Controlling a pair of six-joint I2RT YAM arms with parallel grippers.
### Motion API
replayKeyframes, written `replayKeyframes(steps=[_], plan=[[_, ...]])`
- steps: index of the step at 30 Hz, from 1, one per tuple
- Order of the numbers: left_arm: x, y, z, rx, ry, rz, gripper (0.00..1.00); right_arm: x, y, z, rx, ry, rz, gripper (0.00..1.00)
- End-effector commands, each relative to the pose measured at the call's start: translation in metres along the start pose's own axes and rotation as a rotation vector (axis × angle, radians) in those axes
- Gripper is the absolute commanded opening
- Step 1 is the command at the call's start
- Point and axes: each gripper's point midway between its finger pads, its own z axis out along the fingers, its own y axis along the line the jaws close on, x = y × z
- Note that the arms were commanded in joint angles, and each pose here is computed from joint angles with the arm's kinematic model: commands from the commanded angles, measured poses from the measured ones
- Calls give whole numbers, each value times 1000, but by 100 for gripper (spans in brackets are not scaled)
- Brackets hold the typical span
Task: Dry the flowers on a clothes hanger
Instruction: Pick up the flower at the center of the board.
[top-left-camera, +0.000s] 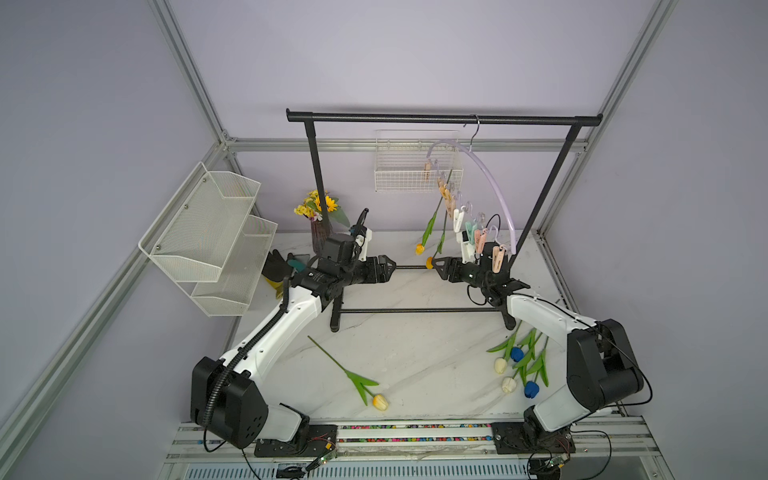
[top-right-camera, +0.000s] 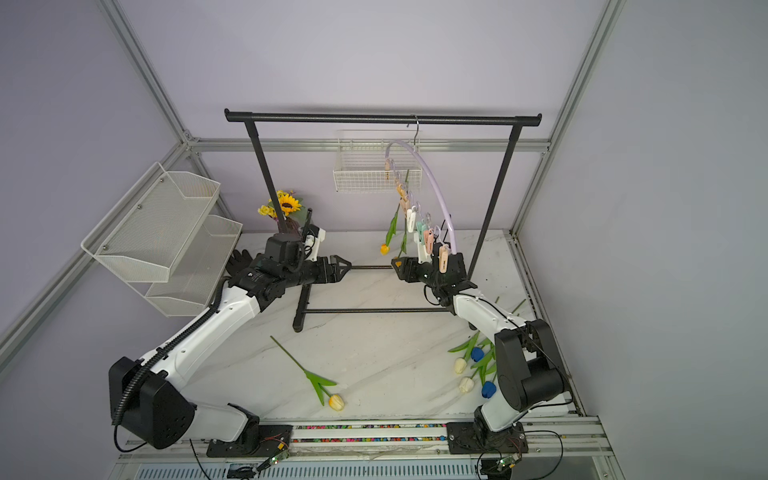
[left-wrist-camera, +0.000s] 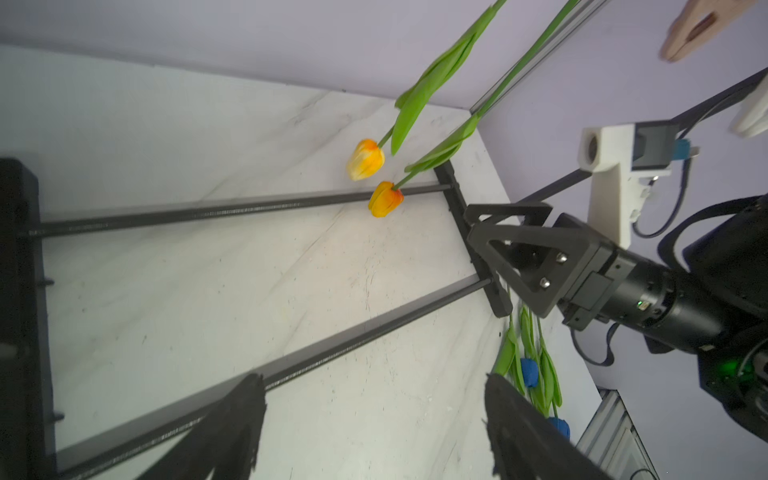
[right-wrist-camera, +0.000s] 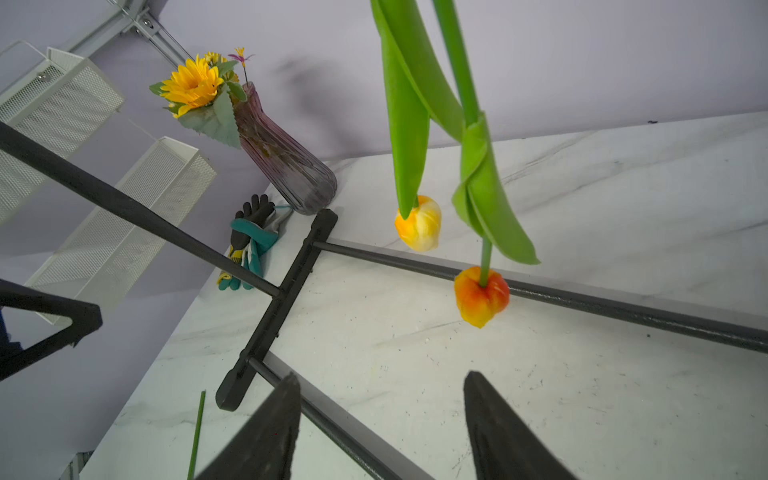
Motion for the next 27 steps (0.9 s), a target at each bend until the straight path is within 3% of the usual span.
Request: replayKeyframes(steps=[1,7,11,14,18,22,27], plan=[[20,9,-18,-93,-9,-54,84,16,-3,-13,31,59,-6,64],[77,37,-25,-253,44,-156,84,37,6,-21,-31,114,56,64],[120,71,-41,-460,90,-270,84,39,14,-21,-76,127,89,64],[157,98,-60,-631,171,-351,84,39,19,-20,-101,130,114,64],[207,119,-67,-722,271,-442,82,36,23,-19,-124,131,127,64],[240,136,-64,-763,316,-498,71,35,23,-18,-121,140,132,64],[251,145,-57,-808,345,-481,52,35,23,-18,-119,141,135,64]])
